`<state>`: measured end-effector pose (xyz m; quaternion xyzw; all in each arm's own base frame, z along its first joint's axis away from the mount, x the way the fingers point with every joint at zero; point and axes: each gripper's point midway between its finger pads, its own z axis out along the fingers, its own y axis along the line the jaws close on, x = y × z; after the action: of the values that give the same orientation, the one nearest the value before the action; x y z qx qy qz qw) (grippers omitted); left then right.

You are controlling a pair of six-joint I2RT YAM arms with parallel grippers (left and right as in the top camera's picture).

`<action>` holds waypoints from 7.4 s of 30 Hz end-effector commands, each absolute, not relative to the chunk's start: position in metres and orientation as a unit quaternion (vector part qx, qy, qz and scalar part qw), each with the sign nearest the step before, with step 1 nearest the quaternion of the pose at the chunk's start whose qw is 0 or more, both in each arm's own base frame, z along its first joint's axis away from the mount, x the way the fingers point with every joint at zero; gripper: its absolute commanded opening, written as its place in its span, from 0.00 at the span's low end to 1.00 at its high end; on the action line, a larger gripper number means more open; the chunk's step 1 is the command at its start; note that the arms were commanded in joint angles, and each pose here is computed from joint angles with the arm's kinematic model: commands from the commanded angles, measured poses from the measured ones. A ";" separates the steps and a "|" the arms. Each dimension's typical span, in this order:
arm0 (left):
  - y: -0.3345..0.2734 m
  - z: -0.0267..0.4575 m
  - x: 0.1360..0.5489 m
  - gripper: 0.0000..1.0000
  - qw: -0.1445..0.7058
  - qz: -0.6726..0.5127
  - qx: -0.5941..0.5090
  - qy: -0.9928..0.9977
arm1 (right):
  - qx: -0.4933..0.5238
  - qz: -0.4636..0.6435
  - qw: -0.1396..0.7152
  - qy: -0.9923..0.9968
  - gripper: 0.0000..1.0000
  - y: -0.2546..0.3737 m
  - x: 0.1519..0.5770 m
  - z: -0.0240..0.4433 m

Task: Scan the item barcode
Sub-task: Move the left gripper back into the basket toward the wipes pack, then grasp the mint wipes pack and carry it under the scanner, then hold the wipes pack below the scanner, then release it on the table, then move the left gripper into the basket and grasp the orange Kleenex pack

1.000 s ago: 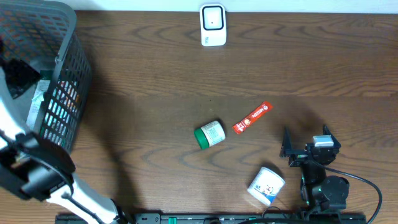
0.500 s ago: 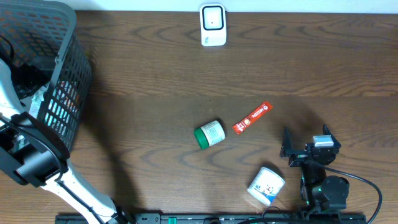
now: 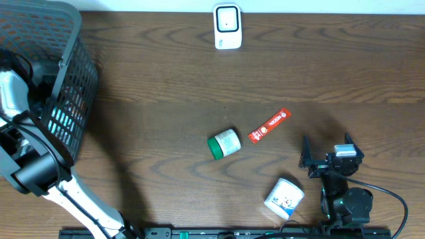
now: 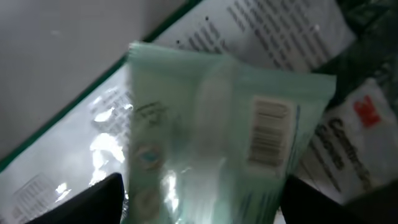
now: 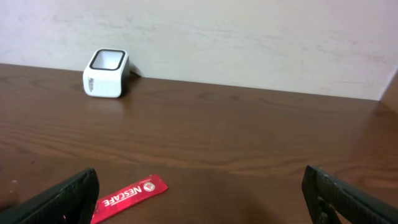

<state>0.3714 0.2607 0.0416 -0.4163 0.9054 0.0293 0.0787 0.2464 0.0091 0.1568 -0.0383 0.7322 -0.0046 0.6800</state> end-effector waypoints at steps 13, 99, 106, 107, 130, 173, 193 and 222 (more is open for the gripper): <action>0.273 0.103 0.383 0.38 0.171 0.050 -0.406 0.896 | -0.034 -0.001 0.680 0.732 0.99 0.009 0.246 0.157; -0.322 0.065 0.369 0.07 0.146 -0.135 0.120 0.973 | -0.034 -0.001 0.680 0.732 0.99 0.009 0.246 0.157; -0.315 0.030 0.360 0.07 0.110 -0.114 0.122 0.980 | -0.034 -0.001 0.680 0.732 0.99 0.009 0.246 0.157; -0.314 0.024 0.358 0.07 0.105 -0.110 0.122 0.981 | -0.034 -0.001 0.680 0.732 0.99 0.009 0.246 0.157; -0.326 0.082 0.371 0.07 0.172 -0.145 0.177 0.958 | -0.034 -0.001 0.680 0.732 0.99 0.009 0.246 0.157; -0.126 0.328 0.432 0.10 0.349 -0.119 -0.002 0.930 | -0.034 -0.001 0.680 0.732 0.99 0.009 0.246 0.157; 0.201 0.299 0.371 0.76 0.288 0.007 -0.428 0.857 | -0.034 -0.001 0.680 0.732 0.99 0.009 0.246 0.157; 0.186 0.114 0.383 0.76 0.011 -0.112 -0.590 0.800 | -0.034 -0.001 0.680 0.732 0.99 0.009 0.246 0.157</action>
<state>0.3844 0.1956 0.1331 -0.5881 0.8007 -0.1085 0.0364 0.2464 0.0091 0.1568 -0.0383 0.7322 -0.0046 0.6800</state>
